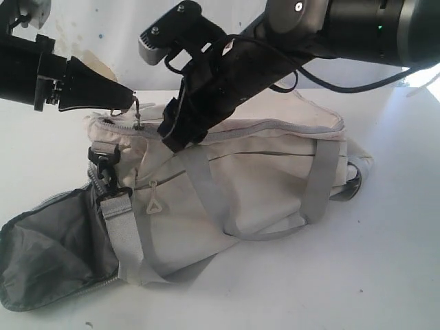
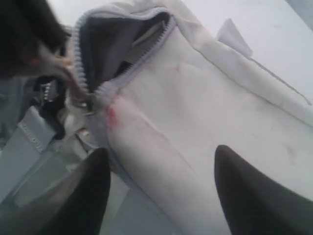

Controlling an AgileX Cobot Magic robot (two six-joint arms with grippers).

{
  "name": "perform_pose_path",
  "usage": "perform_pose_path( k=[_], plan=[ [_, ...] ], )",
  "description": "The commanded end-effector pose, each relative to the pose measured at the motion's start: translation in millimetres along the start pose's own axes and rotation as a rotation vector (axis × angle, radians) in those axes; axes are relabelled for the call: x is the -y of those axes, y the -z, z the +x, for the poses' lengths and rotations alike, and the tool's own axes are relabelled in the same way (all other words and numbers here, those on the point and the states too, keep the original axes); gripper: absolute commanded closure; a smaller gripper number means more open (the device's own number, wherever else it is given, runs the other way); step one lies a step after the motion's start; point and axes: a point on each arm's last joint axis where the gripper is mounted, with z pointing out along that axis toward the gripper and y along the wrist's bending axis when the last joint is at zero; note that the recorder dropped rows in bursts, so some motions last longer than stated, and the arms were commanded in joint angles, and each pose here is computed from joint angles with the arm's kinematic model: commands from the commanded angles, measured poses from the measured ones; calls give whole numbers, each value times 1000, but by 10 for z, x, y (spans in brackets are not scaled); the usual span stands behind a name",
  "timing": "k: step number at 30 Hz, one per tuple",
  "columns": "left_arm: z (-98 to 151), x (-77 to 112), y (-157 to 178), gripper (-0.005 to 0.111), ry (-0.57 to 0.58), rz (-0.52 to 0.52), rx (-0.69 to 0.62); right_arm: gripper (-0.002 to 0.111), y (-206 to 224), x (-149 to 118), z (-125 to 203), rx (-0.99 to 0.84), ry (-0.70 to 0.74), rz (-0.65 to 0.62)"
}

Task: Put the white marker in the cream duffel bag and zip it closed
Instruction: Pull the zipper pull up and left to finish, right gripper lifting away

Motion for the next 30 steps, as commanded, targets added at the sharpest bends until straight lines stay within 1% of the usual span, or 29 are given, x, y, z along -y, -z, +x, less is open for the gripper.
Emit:
perform_pose_path(
  k=[1,4,7,11,12,13,15,16,19,23,24,25,26,28,30],
  plan=[
    [-43,64,26,107,1,18,33,50,19,-118,-56,6,66,-32],
    [-49,67,26,107,4,21,40,50,16,-169,-45,-15,66,-66],
    [-68,56,27,107,30,10,60,50,17,-178,-36,-25,66,-77],
    [-145,91,36,107,81,54,144,56,15,-174,-75,13,42,-64],
    [-160,85,38,107,108,50,159,57,15,-175,-76,14,41,-65],
    [-162,85,38,107,112,51,162,57,15,-174,-77,15,41,-63],
    [-162,85,38,107,120,51,161,62,14,-163,-89,29,38,-51],
    [-163,86,39,107,131,53,163,67,14,-160,-91,31,38,-48],
    [-164,85,39,107,137,53,163,76,15,-165,-96,36,28,-53],
    [-180,42,41,107,215,14,184,91,16,-186,-98,37,1,-77],
    [-182,37,41,107,222,9,187,99,17,-201,-82,20,4,-94],
    [-182,37,41,107,222,9,187,105,18,-210,-69,6,10,-104],
    [-181,27,44,107,234,1,187,108,20,-230,-46,-19,15,-125],
    [-163,-6,43,107,256,-36,173,108,22,-240,-16,-50,31,-137],
    [-114,-84,44,107,271,-127,131,108,24,-235,14,-83,44,-133]
  ],
)
